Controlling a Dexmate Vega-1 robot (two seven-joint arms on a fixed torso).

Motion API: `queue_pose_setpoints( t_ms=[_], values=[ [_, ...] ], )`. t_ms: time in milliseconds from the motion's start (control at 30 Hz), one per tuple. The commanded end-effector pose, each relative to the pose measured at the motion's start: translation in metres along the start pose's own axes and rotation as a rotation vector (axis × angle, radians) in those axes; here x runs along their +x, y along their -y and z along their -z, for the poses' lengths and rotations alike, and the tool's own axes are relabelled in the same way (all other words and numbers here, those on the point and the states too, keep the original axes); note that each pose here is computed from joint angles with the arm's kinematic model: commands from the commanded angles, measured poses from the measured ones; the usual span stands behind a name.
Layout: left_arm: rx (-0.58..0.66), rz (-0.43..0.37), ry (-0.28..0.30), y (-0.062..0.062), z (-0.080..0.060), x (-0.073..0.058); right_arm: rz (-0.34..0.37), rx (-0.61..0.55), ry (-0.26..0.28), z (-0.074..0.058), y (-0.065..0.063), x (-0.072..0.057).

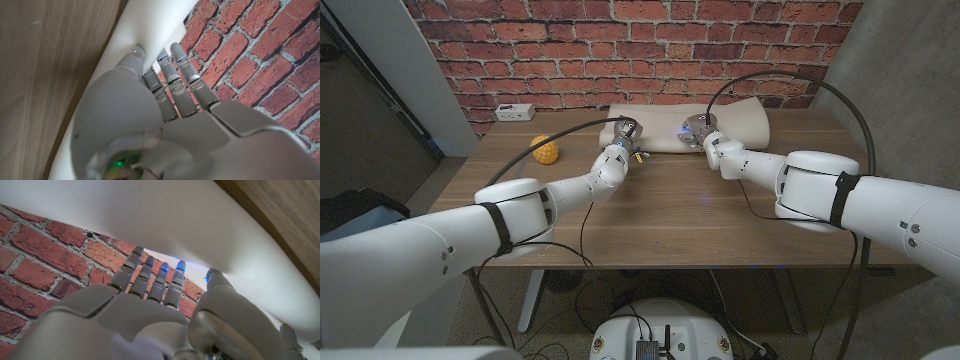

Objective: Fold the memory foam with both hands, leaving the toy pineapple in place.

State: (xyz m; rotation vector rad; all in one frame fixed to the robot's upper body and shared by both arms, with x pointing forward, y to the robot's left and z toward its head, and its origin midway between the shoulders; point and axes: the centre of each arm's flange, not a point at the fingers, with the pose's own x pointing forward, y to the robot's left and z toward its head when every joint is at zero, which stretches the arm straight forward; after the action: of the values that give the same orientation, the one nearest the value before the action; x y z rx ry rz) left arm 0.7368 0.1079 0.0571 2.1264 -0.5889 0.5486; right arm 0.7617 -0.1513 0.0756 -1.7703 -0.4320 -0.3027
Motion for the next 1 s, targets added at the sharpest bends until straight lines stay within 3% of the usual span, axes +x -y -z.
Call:
queue_pose_setpoints(
  t_ms=[33,267,433,700,1000],
  values=[
    [-0.059,-0.116,-0.007,0.000,-0.001,-0.006,0.067,-0.010,-0.024,0.006,-0.002,-0.004],
    [-0.119,-0.251,0.035,-0.011,0.001,-0.025,0.163,-0.006,-0.069,0.011,-0.003,-0.012],
    [-0.192,-0.338,0.080,-0.022,0.001,-0.047,0.176,0.011,-0.076,0.012,-0.002,-0.023],
    [-0.274,-0.358,0.132,-0.039,0.001,-0.071,0.178,0.018,-0.088,0.007,-0.001,-0.040],
    [-0.291,-0.349,0.164,-0.042,0.003,-0.094,0.187,0.045,-0.091,0.007,0.002,-0.067]
  ],
)
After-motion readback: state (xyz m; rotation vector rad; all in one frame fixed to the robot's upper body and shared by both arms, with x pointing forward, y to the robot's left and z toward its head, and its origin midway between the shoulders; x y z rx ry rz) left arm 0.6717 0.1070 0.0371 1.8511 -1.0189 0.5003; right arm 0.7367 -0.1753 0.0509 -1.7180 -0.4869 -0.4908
